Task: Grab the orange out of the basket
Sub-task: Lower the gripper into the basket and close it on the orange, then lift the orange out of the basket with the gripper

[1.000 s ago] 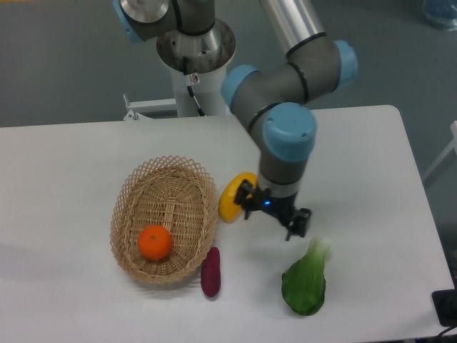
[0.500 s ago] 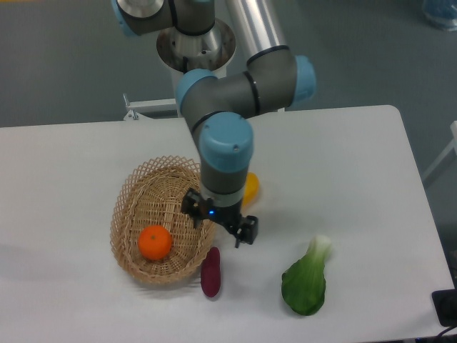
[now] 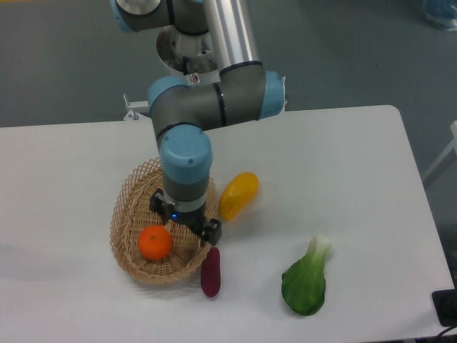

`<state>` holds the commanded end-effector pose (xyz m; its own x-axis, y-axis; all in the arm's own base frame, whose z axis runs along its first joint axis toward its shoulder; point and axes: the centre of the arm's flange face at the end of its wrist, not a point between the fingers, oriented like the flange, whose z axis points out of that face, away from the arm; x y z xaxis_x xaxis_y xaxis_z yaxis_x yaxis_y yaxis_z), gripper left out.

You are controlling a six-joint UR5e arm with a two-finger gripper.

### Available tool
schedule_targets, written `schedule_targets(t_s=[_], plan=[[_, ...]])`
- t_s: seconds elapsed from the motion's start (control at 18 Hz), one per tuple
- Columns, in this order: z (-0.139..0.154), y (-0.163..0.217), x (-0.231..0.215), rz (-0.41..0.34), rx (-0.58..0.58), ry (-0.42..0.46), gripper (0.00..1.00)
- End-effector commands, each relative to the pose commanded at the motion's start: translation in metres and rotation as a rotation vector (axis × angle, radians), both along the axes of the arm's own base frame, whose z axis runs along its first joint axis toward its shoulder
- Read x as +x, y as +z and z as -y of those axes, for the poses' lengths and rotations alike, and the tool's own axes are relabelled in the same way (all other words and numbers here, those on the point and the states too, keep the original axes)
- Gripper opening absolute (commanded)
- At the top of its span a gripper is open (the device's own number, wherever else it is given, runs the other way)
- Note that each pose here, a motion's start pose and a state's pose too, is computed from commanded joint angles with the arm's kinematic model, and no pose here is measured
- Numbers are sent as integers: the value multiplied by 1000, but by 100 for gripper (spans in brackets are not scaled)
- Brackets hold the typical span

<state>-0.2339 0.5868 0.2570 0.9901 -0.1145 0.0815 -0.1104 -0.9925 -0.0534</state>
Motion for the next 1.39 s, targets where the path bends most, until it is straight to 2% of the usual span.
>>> schedule_targets(t_s=[0.89,1.0,1.17,1.33,1.39], plan=[[-26,-43,40,8,-27,0,100],[-28,-50,40,10,-36,22,100],[-32,-55,39,-23,-61,26,100],[-32,-57,42,-27,-72,23,68],[-32,-56,42,-27,-70,23,62]])
